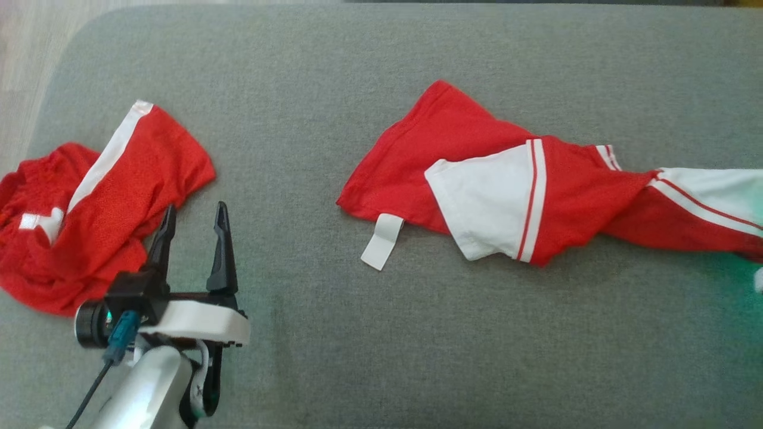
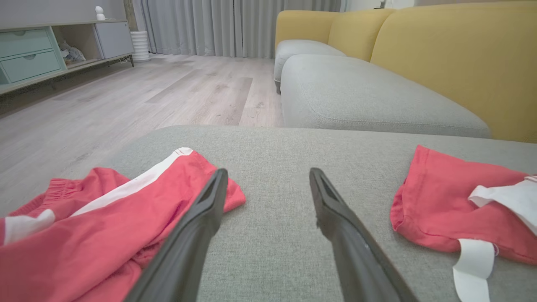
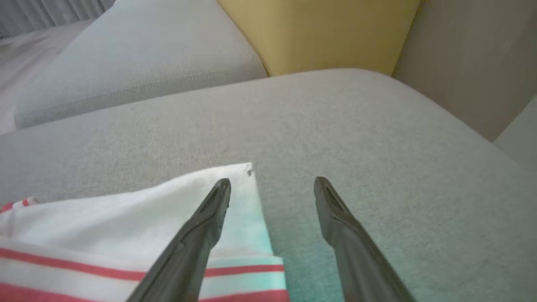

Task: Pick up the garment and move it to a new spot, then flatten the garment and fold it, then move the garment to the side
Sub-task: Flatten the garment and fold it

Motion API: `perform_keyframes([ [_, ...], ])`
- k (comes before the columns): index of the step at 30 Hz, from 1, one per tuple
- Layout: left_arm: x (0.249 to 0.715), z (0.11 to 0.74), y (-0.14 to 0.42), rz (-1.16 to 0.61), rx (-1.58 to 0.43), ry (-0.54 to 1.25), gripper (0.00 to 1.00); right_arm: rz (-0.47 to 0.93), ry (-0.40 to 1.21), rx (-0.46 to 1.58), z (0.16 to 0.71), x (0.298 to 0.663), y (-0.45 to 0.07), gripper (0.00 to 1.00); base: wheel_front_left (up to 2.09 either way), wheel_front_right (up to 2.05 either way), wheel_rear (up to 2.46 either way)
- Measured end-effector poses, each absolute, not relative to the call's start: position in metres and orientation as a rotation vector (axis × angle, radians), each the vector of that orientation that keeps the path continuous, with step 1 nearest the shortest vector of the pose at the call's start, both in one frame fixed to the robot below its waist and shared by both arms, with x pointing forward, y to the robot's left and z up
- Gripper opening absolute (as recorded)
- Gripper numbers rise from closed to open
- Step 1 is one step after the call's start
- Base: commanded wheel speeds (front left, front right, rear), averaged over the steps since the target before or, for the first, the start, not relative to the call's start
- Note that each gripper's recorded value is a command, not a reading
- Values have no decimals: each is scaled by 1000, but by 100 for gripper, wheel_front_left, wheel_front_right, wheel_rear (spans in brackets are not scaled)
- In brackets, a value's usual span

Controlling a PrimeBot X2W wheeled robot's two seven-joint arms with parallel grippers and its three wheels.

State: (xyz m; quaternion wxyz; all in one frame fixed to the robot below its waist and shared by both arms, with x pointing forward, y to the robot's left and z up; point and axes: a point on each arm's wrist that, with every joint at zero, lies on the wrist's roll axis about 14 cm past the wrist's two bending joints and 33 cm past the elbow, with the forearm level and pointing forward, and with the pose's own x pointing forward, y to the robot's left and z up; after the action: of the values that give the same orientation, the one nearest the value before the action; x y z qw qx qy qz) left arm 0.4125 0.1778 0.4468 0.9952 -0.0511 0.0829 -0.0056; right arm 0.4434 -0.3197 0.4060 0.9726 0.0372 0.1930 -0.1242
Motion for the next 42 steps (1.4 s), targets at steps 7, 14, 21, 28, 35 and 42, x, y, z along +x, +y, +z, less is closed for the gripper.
perform_keyframes([
  [7, 413, 460, 176, -21, -99, 131, 100, -208, 97, 23, 486, 457, -303, 100, 0, 0, 0],
  [14, 399, 463, 175, -19, -91, 128, 100, 2, -23, 25, 526, 436, -214, 100, 0, 0, 0],
  [21, 393, 469, 172, -32, -86, 119, 100, 123, 47, 89, 512, 399, -167, 100, 0, 0, 0],
  [28, 392, 469, 169, -41, -84, 128, 100, 147, 77, 107, 507, 390, -158, 100, 0, 0, 0],
  [35, 390, 465, 169, -39, -81, 139, 100, 142, 78, 105, 508, 389, -160, 100, 0, 0, 0],
  [42, 392, 460, 167, -43, -82, 153, 100, 257, 196, 79, 484, 388, -128, 100, 0, 0, 0],
])
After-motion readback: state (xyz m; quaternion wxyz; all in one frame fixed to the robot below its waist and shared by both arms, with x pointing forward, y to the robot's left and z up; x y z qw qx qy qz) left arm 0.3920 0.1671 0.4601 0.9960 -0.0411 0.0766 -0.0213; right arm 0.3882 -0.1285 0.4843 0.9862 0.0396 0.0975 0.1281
